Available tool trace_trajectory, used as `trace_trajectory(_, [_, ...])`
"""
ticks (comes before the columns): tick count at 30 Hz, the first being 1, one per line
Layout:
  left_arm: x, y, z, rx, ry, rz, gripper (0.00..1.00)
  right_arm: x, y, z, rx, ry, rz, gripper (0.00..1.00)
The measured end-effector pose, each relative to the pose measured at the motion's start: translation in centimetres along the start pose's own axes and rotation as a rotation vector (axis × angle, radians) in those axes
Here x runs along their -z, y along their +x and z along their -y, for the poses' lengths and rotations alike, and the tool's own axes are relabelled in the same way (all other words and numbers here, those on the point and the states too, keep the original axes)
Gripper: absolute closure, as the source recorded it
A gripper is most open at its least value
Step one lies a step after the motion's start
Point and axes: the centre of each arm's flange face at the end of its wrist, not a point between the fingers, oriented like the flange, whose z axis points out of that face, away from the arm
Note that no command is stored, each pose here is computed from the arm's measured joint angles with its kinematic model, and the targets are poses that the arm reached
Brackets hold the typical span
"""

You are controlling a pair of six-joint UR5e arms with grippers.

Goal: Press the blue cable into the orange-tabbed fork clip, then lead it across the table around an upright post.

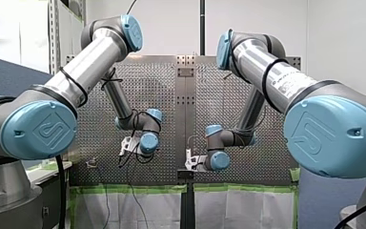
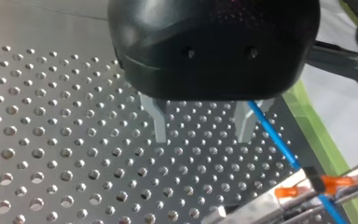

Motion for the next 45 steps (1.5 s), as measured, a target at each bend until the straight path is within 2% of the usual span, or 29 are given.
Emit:
trace_trajectory(9, [-0.4,0.9,0.8,-0.02,0.006,-0.016,0.3,0.0,0.0,0.3,0.001,0.005,0.001,1.0])
trace_trajectory(12, [-0.6,0.8,0.9,-0.02,-0.002,-0.016,0.33,0.1,-0.1,0.4,0.002,0.006,0.002,1.0])
trace_trajectory(14, [-0.7,0.8,0.9,-0.021,-0.011,-0.016,0.42,0.1,-0.1,0.4,0.002,0.007,0.003,1.0])
trace_trajectory(15, [-0.7,0.8,0.9,-0.021,-0.013,-0.015,0.42,0.1,-0.1,0.4,0.002,0.007,0.003,1.0])
trace_trajectory(16, [-0.7,0.8,0.9,-0.021,-0.016,-0.016,0.47,0.1,-0.1,0.5,0.002,0.008,0.003,1.0])
trace_trajectory(17, [-0.7,0.8,0.9,-0.021,-0.018,-0.016,0.62,0.1,-0.1,0.5,0.002,0.008,0.003,1.0])
trace_trajectory(18, [-0.7,0.8,0.9,-0.021,-0.019,-0.016,0.62,0.1,-0.1,0.5,0.002,0.008,0.003,1.0])
trace_trajectory(20, [-0.7,0.7,0.9,-0.021,-0.021,-0.016,0.84,0.1,-0.1,0.5,0.002,0.009,0.004,1.0])
trace_trajectory(21, [-0.7,0.7,0.9,-0.021,-0.021,-0.016,0.84,0.1,-0.1,0.5,0.002,0.009,0.005,1.0])
trace_trajectory(22, [-0.7,0.7,0.9,-0.02,-0.021,-0.015,1.0,0.1,-0.1,0.6,0.002,0.009,0.005,1.0])
trace_trajectory(39, [-0.3,0.5,1.6,-0.01,-0.005,-0.006,1.0,0.2,-0.1,0.6,0.005,0.008,0.01,1.0])
trace_trajectory(45, [0.0,-0.5,2.2,0.008,0.003,0.003,1.0,0.0,1.7,0.0,0.027,-0.011,-0.001,1.0])
